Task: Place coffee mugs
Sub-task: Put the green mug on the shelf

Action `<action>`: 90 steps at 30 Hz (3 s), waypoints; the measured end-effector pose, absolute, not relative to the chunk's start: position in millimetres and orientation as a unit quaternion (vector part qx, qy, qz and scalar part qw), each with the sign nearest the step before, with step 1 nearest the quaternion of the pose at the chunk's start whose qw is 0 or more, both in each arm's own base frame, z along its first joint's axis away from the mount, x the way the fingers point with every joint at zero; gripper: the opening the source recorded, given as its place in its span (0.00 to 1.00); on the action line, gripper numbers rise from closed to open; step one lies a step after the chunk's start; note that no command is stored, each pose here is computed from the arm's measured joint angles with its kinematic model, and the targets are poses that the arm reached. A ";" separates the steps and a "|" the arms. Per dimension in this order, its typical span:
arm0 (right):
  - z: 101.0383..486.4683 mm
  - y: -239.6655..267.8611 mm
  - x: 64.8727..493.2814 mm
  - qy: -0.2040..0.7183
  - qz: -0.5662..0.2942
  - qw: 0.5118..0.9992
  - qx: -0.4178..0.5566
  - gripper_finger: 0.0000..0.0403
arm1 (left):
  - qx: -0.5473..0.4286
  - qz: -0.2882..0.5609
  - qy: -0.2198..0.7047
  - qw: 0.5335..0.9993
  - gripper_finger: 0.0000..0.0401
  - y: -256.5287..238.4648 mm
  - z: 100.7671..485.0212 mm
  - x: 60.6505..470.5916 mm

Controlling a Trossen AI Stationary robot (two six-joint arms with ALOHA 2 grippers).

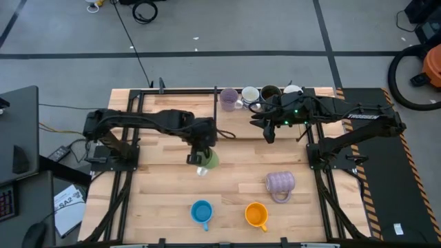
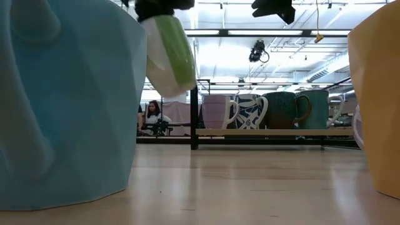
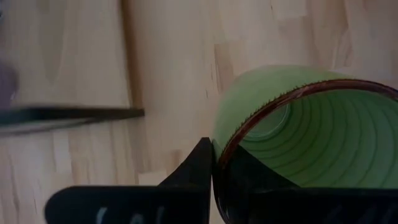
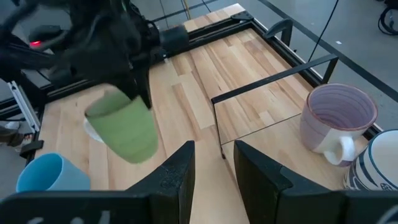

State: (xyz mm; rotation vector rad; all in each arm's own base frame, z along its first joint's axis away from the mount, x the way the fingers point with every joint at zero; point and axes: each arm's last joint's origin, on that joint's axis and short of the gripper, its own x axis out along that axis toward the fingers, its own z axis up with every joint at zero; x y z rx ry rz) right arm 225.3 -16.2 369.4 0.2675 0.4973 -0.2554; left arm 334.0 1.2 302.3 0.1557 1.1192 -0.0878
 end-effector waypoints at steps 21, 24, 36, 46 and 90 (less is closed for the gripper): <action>369.5 -16.2 225.4 0.245 -0.126 0.952 0.131 0.29 | 0.152 -0.092 0.559 0.810 0.09 -0.9 234.3 381.5; 369.5 -16.2 225.4 0.245 -0.126 0.952 0.131 0.29 | 0.160 -0.081 0.563 0.807 0.09 -0.1 232.9 381.9; 369.4 -16.2 225.5 0.245 -0.126 0.952 0.131 0.29 | 0.167 -0.071 0.561 0.807 0.11 0.4 226.7 386.7; 369.4 -16.2 225.5 0.245 -0.126 0.952 0.131 0.29 | 0.168 -0.070 0.559 0.809 0.11 0.4 224.8 388.6; 370.4 -3.8 234.5 0.238 -0.053 0.969 0.043 0.29 | 0.045 0.028 0.464 0.884 0.32 -9.3 337.9 313.7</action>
